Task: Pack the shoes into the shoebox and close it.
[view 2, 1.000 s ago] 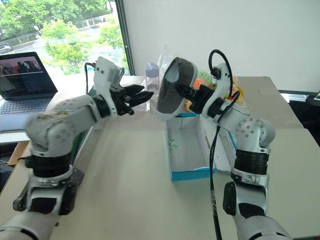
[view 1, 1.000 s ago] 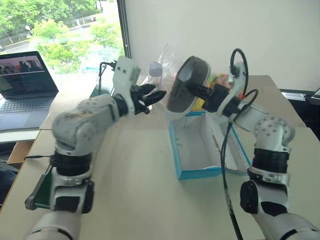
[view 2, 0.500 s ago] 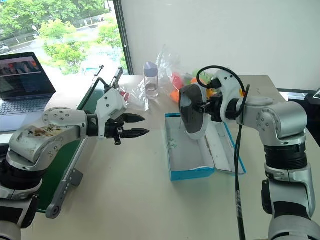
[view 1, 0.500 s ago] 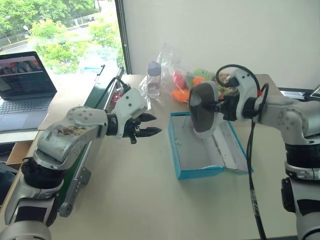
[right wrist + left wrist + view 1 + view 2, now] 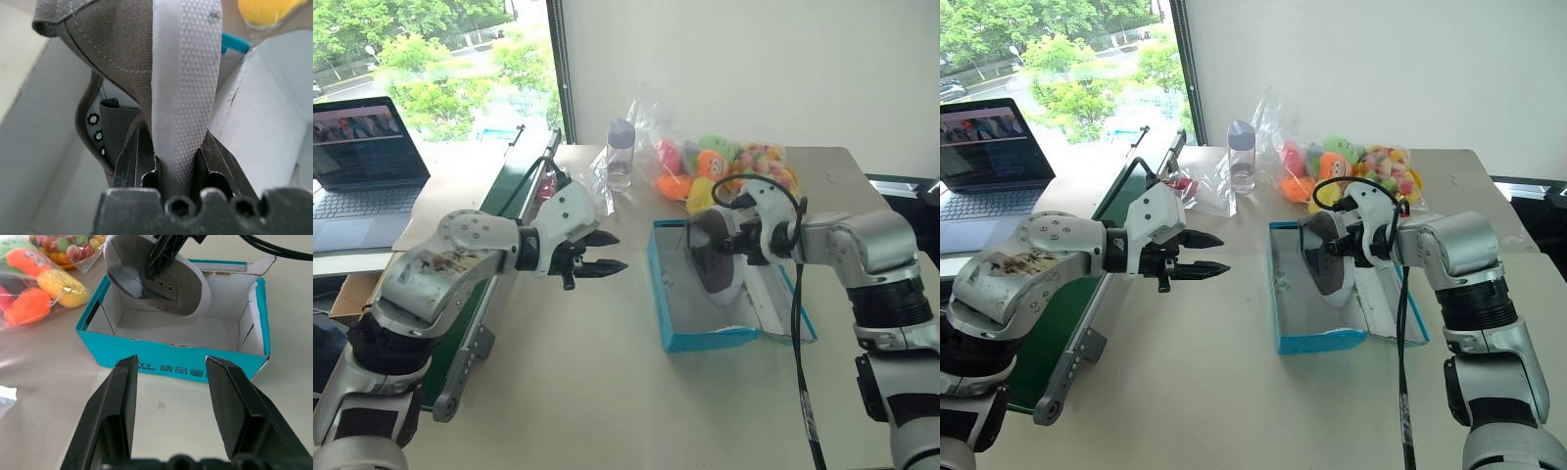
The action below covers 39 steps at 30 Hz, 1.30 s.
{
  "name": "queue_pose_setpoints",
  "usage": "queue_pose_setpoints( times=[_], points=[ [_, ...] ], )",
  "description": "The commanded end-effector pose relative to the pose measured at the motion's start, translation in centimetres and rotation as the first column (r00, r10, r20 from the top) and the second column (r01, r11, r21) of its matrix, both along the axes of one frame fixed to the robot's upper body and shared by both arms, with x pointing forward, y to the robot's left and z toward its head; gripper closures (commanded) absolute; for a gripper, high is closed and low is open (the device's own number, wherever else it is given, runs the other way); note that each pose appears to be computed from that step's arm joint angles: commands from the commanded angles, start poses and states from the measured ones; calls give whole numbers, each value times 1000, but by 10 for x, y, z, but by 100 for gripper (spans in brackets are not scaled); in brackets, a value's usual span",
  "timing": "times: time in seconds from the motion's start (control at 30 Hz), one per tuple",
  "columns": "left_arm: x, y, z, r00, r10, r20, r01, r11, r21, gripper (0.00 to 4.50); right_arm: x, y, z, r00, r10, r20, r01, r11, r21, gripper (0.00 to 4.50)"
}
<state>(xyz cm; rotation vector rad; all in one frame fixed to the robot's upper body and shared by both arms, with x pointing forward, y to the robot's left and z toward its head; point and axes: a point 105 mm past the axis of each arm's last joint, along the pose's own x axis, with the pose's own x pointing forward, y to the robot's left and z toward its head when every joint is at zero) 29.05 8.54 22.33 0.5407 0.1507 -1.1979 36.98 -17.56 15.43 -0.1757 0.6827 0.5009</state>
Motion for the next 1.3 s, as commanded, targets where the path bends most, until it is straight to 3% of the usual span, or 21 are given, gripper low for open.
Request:
queue_pose_setpoints(
  times=[0.03, 0.3, 0.4, 0.5, 0.57, 1.0, 1.07, 1.3],
  points=[
    [-5, -2, 17, 997, -43, 61, 42, 999, 6, 219, 2, -8, -5, 1000, -24, -11, 23, 999, -21, 417],
    [-6, -3, 20, 997, -62, 53, 61, 998, 15, 219, 3, -13, -28, 997, -41, -65, 36, 997, -70, 417],
    [-7, -4, 22, 998, -62, 30, 63, 998, -9, 160, 2, -12, -32, 997, -37, -72, 32, 996, -79, 417],
    [-11, -4, 22, 997, -81, 20, 81, 997, -2, 45, 1, -9, -37, 996, -32, -84, 25, 996, -85, 417],
    [-12, -5, 23, 996, -86, 18, 86, 996, 1, 2, 1, -9, -39, 996, -30, -90, 22, 996, -91, 417],
    [-15, -8, 22, 995, -99, 33, 98, 995, 16, 2, -5, -2, -51, 991, 7, -133, -23, 992, -122, 417],
    [-15, -9, 22, 994, -100, 33, 100, 995, 14, 0, -5, -1, -49, 991, 12, -130, -28, 992, -123, 316],
    [-13, -10, 22, 994, -99, 38, 99, 995, 15, 0, 1, 3, -31, 998, 37, -56, -47, 982, -185, 87]
  ],
)
